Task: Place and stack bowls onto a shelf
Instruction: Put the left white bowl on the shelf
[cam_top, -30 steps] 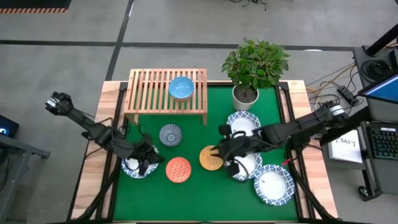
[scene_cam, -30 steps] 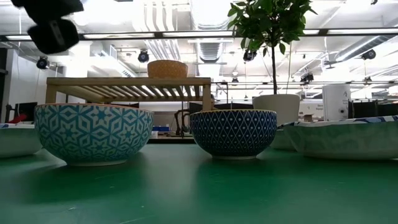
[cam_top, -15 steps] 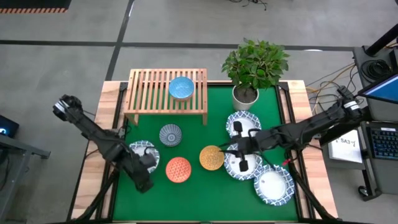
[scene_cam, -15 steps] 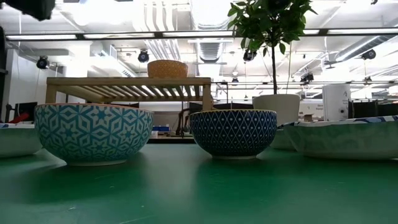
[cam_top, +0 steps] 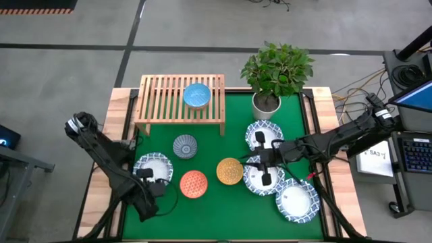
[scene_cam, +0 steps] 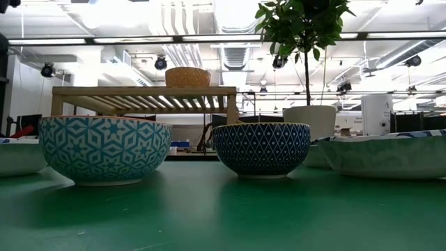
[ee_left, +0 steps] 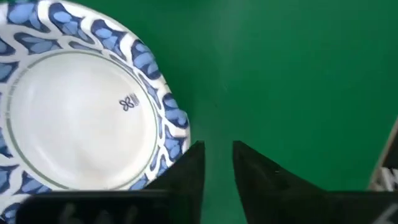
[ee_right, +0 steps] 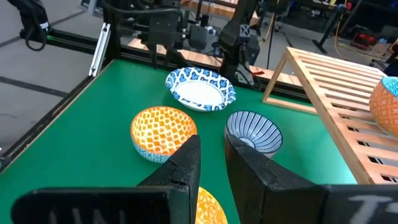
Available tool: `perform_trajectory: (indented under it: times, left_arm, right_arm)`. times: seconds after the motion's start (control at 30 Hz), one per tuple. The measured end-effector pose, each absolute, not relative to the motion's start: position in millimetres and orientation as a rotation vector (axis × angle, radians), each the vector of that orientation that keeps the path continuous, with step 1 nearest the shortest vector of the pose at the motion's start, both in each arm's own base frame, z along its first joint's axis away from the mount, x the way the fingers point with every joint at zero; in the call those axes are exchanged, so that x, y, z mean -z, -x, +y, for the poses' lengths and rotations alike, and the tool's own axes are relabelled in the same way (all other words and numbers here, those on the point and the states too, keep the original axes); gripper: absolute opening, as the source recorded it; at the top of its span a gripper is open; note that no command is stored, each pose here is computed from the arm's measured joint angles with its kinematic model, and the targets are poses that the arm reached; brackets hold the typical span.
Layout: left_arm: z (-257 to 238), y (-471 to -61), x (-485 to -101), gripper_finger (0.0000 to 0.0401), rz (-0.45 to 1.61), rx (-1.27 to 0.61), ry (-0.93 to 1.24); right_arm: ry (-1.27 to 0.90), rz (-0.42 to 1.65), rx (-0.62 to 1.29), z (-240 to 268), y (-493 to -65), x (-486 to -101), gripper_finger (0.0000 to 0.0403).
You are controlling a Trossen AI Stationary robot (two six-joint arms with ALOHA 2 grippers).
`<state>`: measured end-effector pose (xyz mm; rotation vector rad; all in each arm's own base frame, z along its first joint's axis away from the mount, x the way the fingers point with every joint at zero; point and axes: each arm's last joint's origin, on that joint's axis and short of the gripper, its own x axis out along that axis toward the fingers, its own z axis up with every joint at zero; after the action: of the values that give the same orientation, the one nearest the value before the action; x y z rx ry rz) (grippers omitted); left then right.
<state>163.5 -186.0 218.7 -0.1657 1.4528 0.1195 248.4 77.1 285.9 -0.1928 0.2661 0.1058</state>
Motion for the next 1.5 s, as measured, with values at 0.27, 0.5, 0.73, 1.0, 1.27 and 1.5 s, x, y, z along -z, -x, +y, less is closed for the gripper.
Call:
perform_trajectory:
  times: [0.27, 0.5, 0.73, 1.0, 1.27, 1.5]
  left_arm:
    - [-182.4, -160.7, -198.7, 0.0148, 1.451, -0.203, 0.123]
    - [-176.5, -155.8, -173.4, 0.014, 1.438, -0.248, 0.184]
    - [-175.1, -154.5, -168.5, 0.0077, 1.435, -0.263, 0.205]
    - [-181.8, -158.4, -180.5, 0.0008, 1.427, -0.237, 0.224]
    - [-198.1, -164.7, -239.8, 0.0001, 1.425, -0.168, 0.181]
    - [-198.1, -173.0, -314.2, 0.0, 1.223, -0.152, 0.07]
  right_arm:
    - [0.202, 0.273, -0.107, 77.1, -248.4, -285.1, 0.0063]
    - [0.202, 0.274, -0.107, 77.1, -248.3, -285.1, 0.0063]
    - [0.201, 0.273, -0.107, 77.1, -248.4, -285.1, 0.0063]
    - [0.196, 0.274, -0.106, 77.1, -248.3, -285.0, 0.0063]
    - [0.194, 0.28, -0.106, 77.1, -248.3, -284.5, 0.0063]
    - [0.195, 0.285, -0.106, 76.9, -247.9, -282.3, 0.0063]
